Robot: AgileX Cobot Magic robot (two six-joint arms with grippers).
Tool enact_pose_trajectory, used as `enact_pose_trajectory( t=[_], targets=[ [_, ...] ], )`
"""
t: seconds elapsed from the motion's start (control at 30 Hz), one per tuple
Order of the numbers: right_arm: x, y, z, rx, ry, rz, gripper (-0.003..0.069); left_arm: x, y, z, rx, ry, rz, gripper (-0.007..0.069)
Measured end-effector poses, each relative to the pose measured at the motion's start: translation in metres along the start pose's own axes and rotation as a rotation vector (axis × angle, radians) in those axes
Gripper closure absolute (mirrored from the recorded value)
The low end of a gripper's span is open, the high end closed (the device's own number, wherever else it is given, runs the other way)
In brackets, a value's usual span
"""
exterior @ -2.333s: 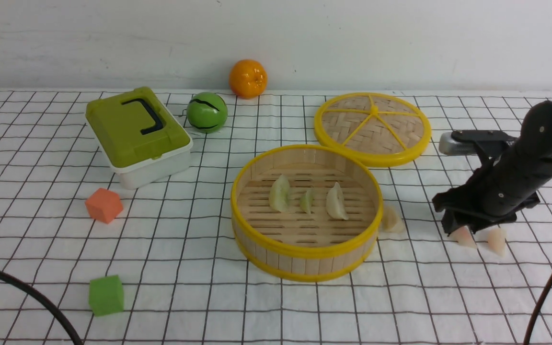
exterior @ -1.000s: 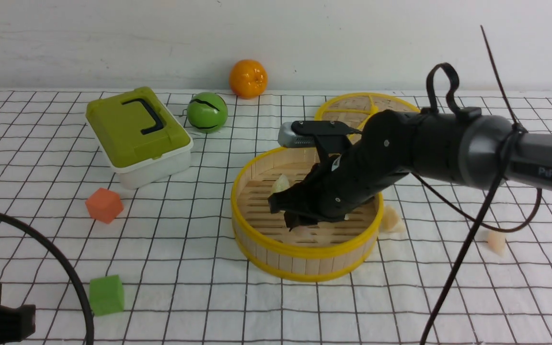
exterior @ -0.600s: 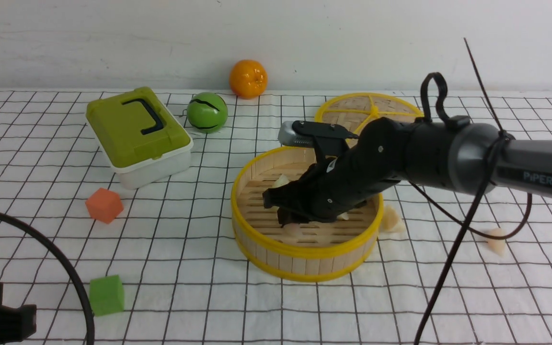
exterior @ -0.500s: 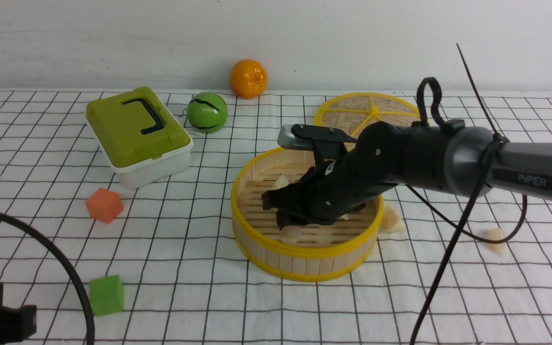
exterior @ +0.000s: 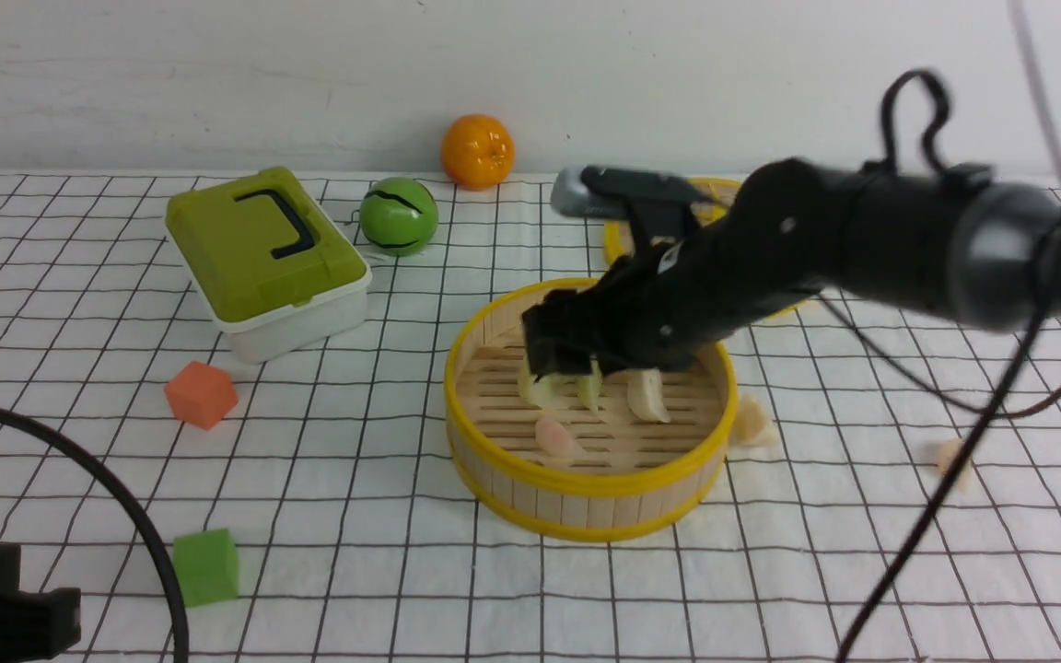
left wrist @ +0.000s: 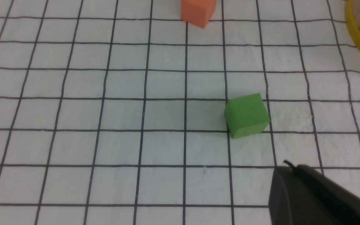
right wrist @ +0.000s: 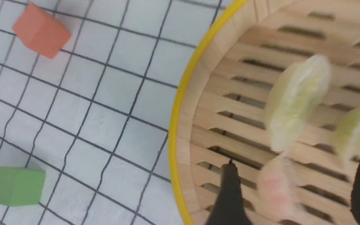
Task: Put the dumplings into the steamer on the table with the white tablecloth.
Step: 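Place the dumpling in the bamboo steamer basket with the right gripper, then reach for and grasp a dumpling lying on the table beside the steamer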
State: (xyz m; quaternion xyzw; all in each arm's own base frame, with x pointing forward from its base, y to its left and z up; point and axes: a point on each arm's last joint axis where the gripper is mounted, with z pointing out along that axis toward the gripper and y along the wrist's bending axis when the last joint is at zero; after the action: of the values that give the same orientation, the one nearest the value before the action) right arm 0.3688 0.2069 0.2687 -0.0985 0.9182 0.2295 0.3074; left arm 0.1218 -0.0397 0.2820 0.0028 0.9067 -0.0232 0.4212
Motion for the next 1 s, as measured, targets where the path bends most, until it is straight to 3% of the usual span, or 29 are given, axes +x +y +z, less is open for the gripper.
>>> enact_pose_trajectory(
  t=[0.17,0.2,0.3,0.43,0.83,1.0],
  targets=[
    [-0.021,-0.054,-0.057,0.178,-0.016,-0.044,0.0169,0.004,0.000,0.003,0.004,0.007,0.004,0.0637],
    [-0.023,-0.089,-0.069,0.268,0.011,0.019,0.0168,0.004,0.000,0.003,0.006,0.006,0.004,0.0637],
    [-0.011,-0.149,-0.071,0.389,0.087,0.181,0.0169,0.003,-0.001,0.003,0.010,0.003,0.004,0.0637],
    [0.024,-0.204,-0.053,0.472,0.228,0.340,0.0181,0.001,-0.003,0.002,0.035,-0.019,0.004,0.0637],
    [0.042,-0.227,-0.020,0.483,0.255,0.380,0.0256,0.004,-0.005,0.005,0.056,-0.028,0.010,0.0628],
    [0.049,-0.231,-0.011,0.485,0.295,0.390,0.0405,0.004,-0.005,0.005,0.056,-0.027,0.010,0.0625]
  ],
)
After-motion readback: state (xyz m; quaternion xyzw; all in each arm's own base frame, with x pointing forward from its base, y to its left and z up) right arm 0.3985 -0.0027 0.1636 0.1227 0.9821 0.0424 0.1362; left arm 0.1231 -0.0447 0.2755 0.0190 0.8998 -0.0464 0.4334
